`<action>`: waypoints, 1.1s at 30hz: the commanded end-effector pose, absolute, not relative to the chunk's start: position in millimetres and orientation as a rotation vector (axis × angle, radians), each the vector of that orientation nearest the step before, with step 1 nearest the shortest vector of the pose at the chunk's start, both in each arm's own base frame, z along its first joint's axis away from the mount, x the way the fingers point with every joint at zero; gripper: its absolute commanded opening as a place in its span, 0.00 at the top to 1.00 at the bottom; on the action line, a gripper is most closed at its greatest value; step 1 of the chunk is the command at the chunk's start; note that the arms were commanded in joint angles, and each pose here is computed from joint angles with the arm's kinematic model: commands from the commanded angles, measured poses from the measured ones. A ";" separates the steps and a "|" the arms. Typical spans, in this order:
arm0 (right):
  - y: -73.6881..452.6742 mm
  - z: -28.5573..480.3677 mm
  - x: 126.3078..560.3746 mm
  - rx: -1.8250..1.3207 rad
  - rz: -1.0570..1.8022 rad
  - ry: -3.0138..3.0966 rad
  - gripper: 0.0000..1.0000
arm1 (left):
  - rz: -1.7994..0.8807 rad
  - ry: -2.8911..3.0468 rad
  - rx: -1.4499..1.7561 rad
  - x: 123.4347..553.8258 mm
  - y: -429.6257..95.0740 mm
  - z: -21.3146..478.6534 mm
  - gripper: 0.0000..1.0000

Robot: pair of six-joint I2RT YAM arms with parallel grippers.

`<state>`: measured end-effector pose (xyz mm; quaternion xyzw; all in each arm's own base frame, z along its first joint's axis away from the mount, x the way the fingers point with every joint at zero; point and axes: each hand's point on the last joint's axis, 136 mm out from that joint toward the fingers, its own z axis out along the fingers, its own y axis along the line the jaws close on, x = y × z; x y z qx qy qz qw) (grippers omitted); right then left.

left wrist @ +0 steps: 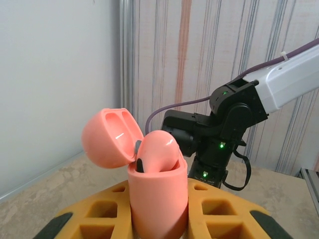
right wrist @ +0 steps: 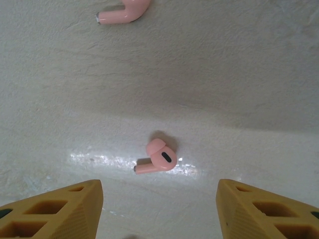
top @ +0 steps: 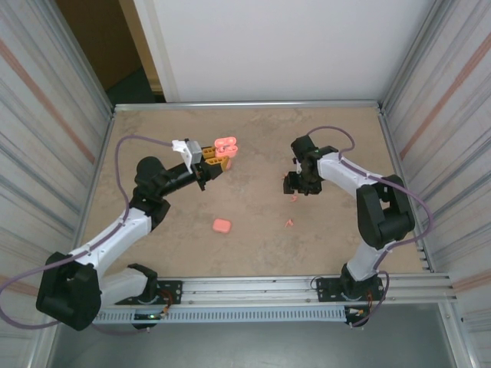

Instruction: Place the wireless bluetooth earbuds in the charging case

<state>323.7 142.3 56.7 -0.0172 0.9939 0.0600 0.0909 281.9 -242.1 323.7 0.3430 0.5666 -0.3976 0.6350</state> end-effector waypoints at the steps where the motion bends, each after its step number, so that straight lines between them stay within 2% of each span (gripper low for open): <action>1: 142.3 56.3 328.7 -0.081 0.139 2.962 0.40 | -0.875 1.236 0.793 277.7 -240.2 342.7 1.00; 33: 140.1 22.8 317.7 -0.211 -0.095 3.072 0.46 | -0.863 1.252 0.787 276.7 -237.6 339.5 1.00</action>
